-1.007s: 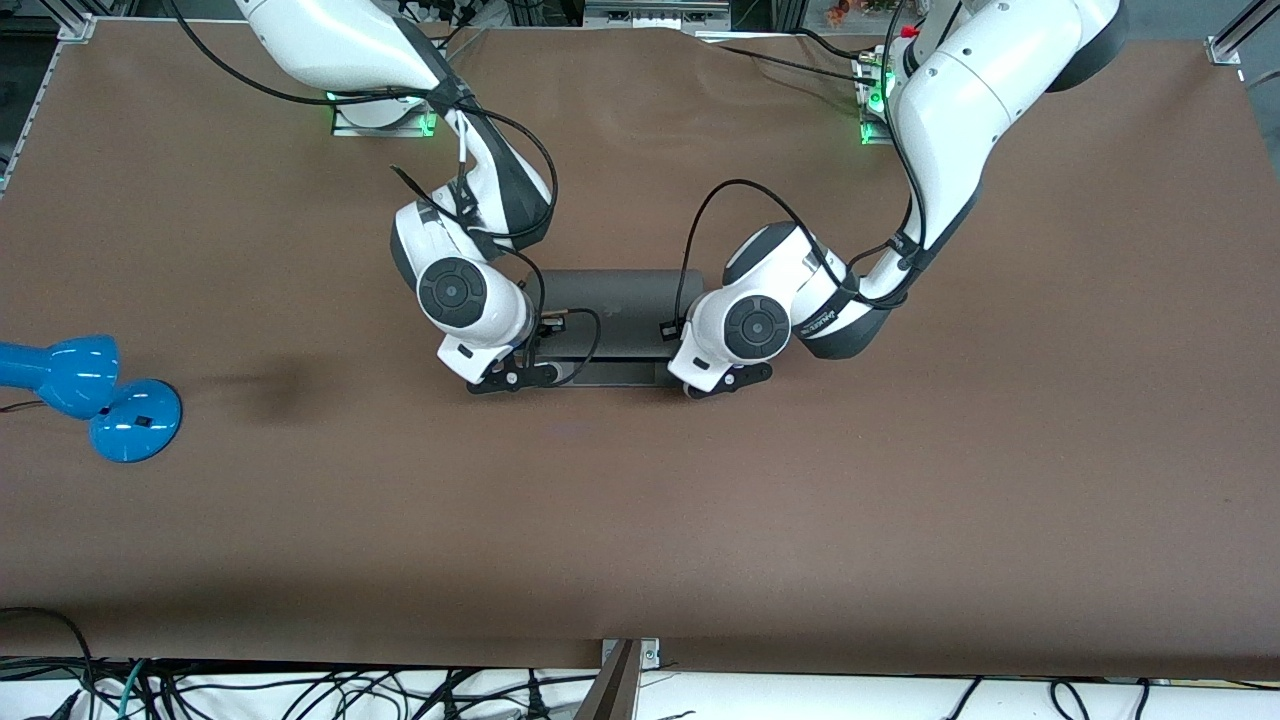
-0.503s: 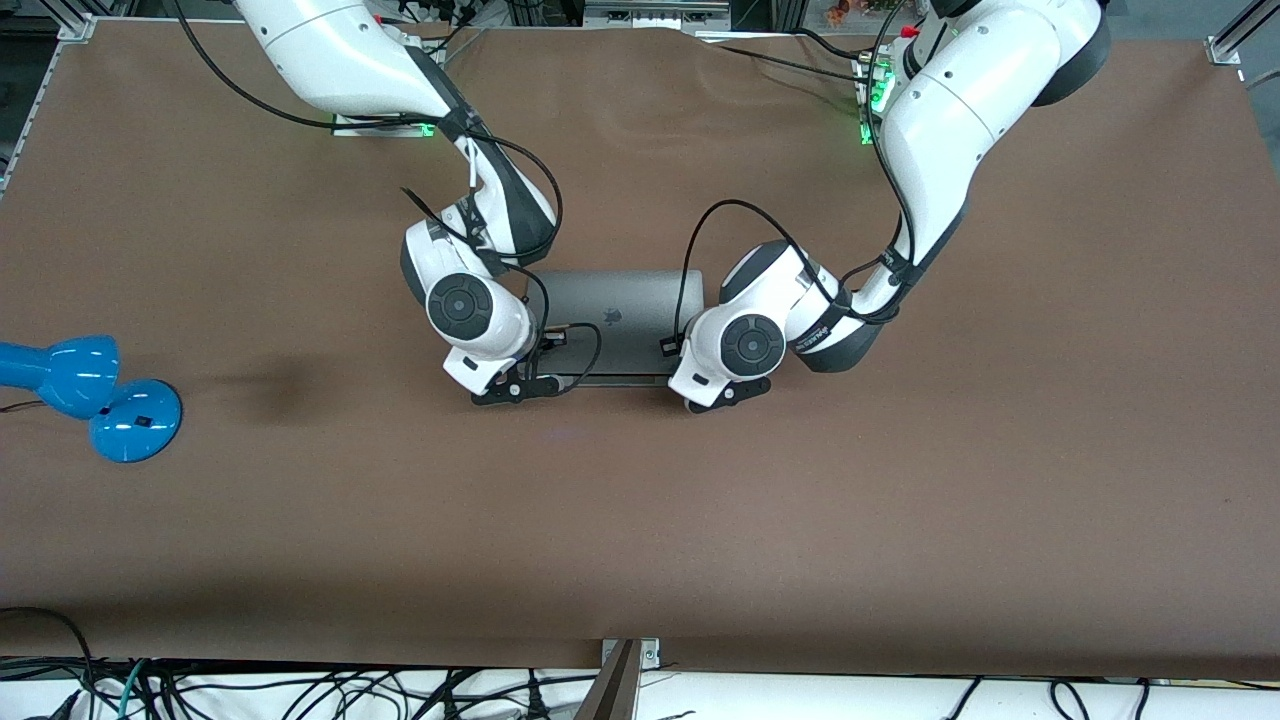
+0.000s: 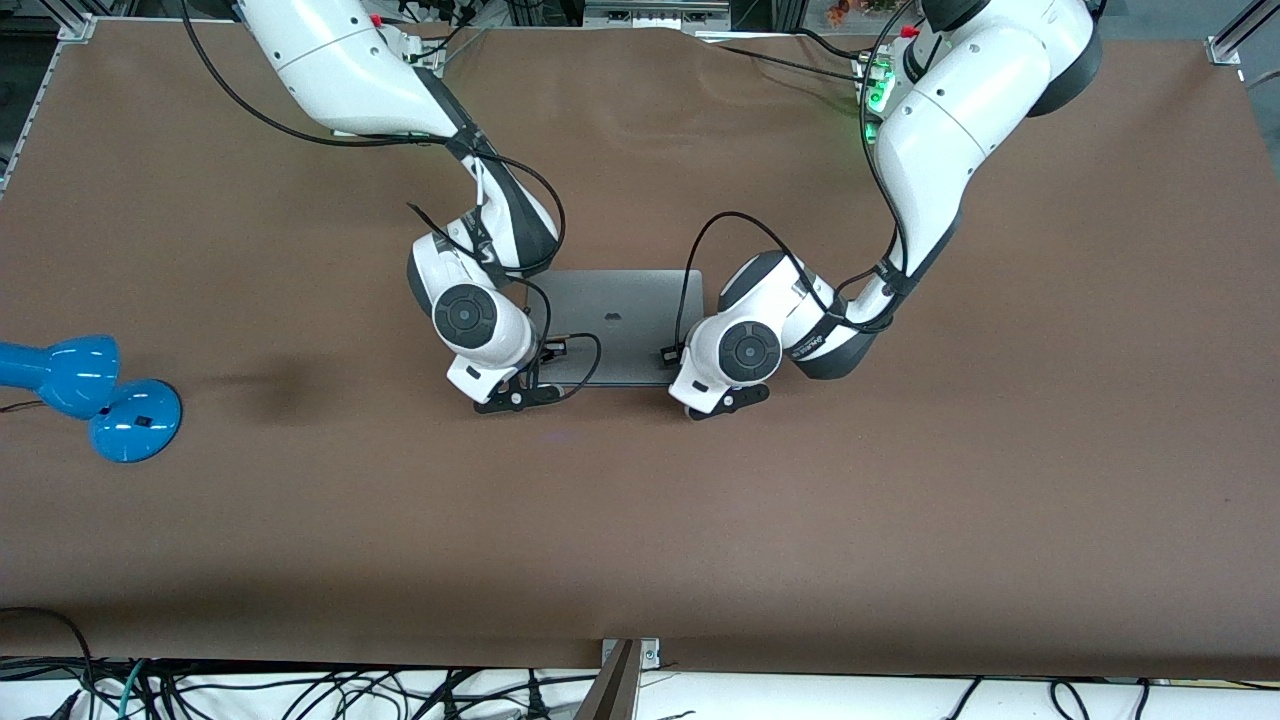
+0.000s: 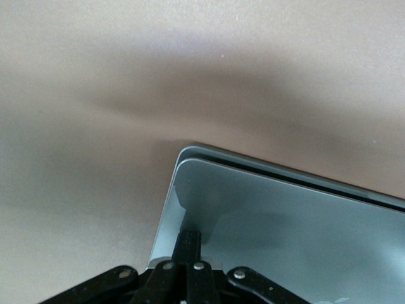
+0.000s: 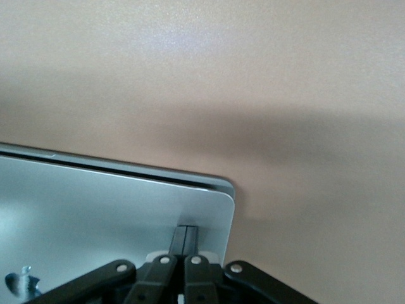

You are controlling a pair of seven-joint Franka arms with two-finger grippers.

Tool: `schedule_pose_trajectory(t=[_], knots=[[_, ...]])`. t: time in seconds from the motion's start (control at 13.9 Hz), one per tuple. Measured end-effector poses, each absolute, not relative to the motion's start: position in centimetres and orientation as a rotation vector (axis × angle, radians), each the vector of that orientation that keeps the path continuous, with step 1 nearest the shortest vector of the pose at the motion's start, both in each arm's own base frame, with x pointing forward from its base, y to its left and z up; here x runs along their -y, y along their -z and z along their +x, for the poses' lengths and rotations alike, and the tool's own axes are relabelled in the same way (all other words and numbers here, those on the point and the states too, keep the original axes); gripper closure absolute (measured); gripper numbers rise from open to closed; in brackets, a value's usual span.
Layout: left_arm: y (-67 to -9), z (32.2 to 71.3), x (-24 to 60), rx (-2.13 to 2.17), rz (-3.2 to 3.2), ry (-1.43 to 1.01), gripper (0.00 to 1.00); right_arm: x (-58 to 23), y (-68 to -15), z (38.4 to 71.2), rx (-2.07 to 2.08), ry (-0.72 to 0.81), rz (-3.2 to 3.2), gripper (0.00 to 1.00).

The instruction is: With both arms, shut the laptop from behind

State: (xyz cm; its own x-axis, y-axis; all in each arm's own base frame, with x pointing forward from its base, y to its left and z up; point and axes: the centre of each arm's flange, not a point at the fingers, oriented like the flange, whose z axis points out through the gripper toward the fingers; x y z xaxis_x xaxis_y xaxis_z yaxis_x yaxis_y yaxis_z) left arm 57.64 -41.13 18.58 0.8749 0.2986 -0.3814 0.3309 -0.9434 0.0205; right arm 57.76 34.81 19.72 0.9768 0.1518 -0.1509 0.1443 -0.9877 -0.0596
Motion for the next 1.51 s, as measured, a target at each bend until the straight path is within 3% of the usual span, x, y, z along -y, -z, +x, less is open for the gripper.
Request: schedule_pose_trajectory(t=[0.58, 0.72, 1.01, 1.29, 1.44, 1.51], knots=[[-18.1, 57.7, 41.0, -0.501, 2.96, 0.576, 0.96, -34.9, -19.1, 58.0, 0.226, -0.215, -3.071, 0.99], [-18.1, 57.9, 40.9, -0.48, 2.986, 0.545, 0.79, -34.9, -19.2, 58.1, 0.226, -0.206, -3.069, 0.99], [-18.7, 58.5, 40.8, -0.469, 2.999, 0.5, 0.4, -35.9, -22.6, 59.5, 0.194, -0.161, -3.058, 0.63], [-21.4, 59.3, 40.1, -0.474, 3.018, 0.493, 0.01, -34.5, -30.2, 60.2, 0.151, -0.153, -3.072, 0.22], [-24.2, 59.5, 39.3, -0.475, 3.049, 0.501, 0.0, -31.7, -33.6, 61.0, 0.091, -0.143, -3.096, 0.02], [-26.0, 59.5, 38.8, -0.474, 3.069, 0.503, 0.0, -29.8, -35.0, 61.6, 0.047, -0.148, -3.113, 0.0]])
